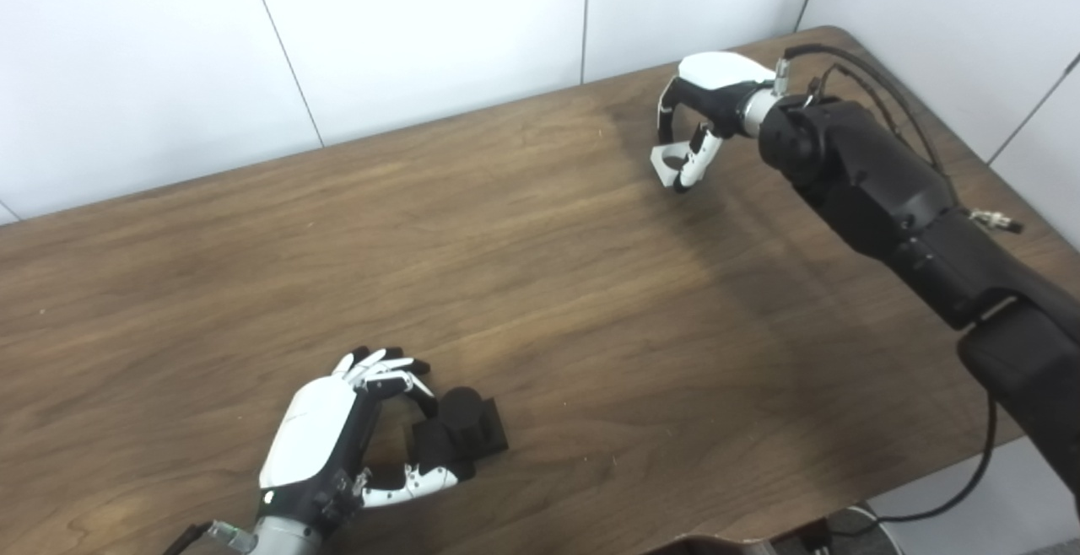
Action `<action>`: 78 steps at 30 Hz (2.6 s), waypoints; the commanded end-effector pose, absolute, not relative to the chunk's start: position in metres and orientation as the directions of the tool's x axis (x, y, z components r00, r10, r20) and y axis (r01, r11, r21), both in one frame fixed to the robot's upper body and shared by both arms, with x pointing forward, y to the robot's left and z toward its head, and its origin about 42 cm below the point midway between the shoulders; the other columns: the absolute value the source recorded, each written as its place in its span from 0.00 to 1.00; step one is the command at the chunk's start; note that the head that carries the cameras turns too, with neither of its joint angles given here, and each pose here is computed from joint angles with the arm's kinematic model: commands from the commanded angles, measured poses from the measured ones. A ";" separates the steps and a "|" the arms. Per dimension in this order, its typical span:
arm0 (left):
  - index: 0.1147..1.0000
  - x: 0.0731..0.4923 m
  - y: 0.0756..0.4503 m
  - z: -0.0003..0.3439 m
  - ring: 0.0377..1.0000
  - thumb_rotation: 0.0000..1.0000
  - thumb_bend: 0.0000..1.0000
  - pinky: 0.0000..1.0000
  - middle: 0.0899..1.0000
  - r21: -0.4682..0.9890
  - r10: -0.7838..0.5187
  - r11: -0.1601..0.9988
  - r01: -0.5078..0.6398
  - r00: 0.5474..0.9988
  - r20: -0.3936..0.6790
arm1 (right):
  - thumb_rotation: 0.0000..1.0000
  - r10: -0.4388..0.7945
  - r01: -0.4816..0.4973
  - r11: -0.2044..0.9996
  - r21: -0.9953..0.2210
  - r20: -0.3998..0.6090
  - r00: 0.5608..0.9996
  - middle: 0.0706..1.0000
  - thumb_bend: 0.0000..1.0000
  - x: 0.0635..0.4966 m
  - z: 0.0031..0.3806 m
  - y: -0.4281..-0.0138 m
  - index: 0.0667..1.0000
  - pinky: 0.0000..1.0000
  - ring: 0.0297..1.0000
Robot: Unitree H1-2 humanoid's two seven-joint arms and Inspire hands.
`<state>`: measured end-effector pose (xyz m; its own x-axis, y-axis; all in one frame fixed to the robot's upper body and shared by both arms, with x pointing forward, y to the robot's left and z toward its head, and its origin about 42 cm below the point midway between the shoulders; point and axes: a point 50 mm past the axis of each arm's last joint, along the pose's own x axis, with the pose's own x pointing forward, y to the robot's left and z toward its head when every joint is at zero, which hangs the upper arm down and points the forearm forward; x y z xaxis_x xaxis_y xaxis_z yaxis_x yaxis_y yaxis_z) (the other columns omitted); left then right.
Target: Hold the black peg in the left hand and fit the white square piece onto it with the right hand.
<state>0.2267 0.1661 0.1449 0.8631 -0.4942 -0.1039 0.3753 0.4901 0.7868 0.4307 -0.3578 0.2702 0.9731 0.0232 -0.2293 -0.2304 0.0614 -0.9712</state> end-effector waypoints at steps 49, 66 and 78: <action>0.42 0.221 0.125 0.126 0.87 0.05 0.52 1.00 0.77 0.777 -0.518 0.438 0.452 0.833 -0.193 | 0.14 0.751 -0.097 -0.124 -0.988 -0.157 0.642 0.75 0.52 0.277 0.354 -0.170 0.45 1.00 0.91; 0.42 0.225 0.127 0.129 0.86 0.05 0.52 1.00 0.76 0.773 -0.520 0.444 0.452 0.833 -0.189 | 0.14 0.773 -0.094 -0.140 -0.986 -0.168 0.612 0.73 0.52 0.269 0.373 -0.164 0.44 0.96 0.90; 0.42 0.223 0.126 0.130 0.87 0.05 0.52 1.00 0.76 0.771 -0.517 0.446 0.454 0.834 -0.192 | 0.14 0.766 -0.145 -0.133 -0.980 -0.194 0.612 0.76 0.52 0.279 0.350 -0.162 0.45 0.94 0.91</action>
<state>0.2289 0.1251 0.1441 0.8571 -0.5072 -0.0902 0.3688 0.4820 0.7948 0.2772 -0.1645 0.3377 0.6046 0.7523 -0.2618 -0.2179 -0.1600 -0.9628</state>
